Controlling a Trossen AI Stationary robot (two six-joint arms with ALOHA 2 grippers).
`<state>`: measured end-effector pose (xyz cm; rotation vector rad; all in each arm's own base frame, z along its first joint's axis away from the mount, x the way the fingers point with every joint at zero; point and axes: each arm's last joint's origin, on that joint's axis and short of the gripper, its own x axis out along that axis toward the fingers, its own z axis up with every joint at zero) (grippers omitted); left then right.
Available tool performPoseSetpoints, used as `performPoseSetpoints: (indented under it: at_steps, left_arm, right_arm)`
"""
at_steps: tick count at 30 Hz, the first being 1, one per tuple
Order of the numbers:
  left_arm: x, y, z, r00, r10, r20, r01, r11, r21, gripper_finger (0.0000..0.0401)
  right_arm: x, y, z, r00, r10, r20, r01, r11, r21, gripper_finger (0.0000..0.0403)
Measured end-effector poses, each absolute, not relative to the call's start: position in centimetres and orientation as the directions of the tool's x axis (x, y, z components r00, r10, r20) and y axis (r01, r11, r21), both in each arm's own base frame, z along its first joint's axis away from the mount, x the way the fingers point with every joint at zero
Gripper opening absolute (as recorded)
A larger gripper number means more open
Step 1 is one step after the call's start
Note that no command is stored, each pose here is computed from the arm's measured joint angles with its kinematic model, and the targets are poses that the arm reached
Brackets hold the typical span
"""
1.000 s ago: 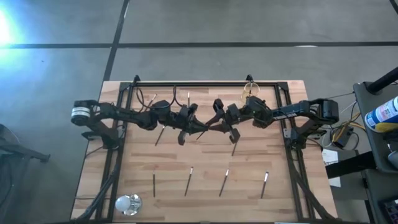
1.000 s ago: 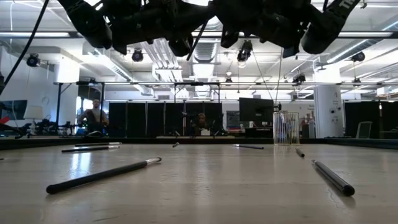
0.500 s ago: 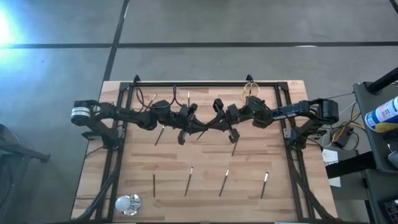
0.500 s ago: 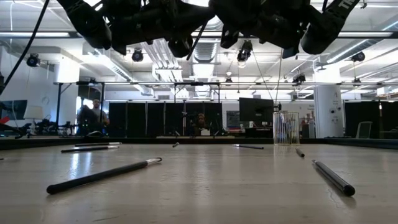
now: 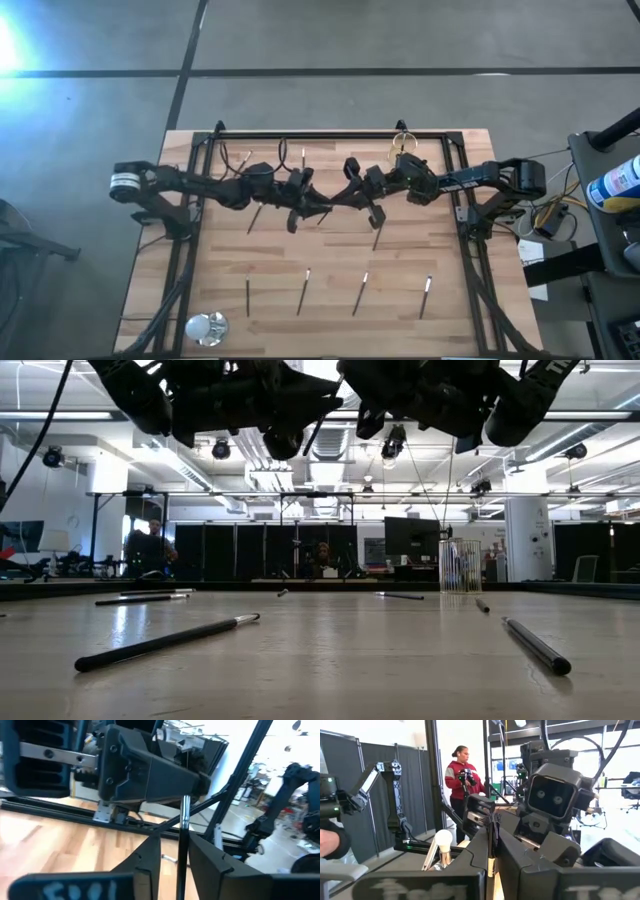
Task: Put items in baskets/containers
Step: Put the black eyebrow brush into the gold pen holder
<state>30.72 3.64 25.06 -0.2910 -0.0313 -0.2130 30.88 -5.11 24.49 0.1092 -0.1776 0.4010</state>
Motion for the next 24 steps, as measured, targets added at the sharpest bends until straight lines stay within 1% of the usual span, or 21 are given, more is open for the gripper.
performPoseSetpoints:
  at_steps: [5,11,14,17,20,22,24]
  left_arm:
    - [29.1,3.9,24.9,0.987,-0.151,0.061,0.162,0.952,-0.259,0.0105]
    - [26.6,4.2,24.1,0.996,-0.079,0.05,0.089,0.966,-0.243,0.0105]
    - [25.3,4.4,23.7,0.998,-0.044,0.05,0.055,0.971,-0.233,0.0105]
    - [24.1,4.6,22.8,0.999,0.007,0.036,0.002,0.972,-0.235,0.0105]
    - [23.1,4.7,22.1,0.999,0.032,0.032,-0.023,0.971,-0.237,0.0105]
    - [22.6,4.7,21.5,0.998,0.061,0.025,-0.053,0.97,-0.239,0.0105]
    - [22.3,4.7,21.0,0.996,0.083,0.03,-0.074,0.968,-0.239,0.0105]
  right_arm:
    - [30.9,-5.3,24.2,0.914,0.369,0.167,-0.387,0.918,0.09,0.0015]
    - [30.8,-6.1,23.8,0.94,0.309,0.143,-0.326,0.938,0.115,0.0014]
    - [30.5,-7.1,23.6,0.961,0.261,0.097,-0.273,0.951,0.144,0.0014]
    - [29.7,-8.3,23.9,0.987,0.154,0.042,-0.158,0.974,0.162,0.0014]
    - [28.2,-9.7,24.6,0.999,0.017,-0.036,-0.011,0.988,0.154,0.0014]
    - [26.8,-10.4,25.3,0.992,-0.089,-0.091,0.101,0.985,0.137,0.0014]
    - [24.9,-11.0,26.3,0.963,-0.228,-0.148,0.244,0.964,0.108,0.0014]
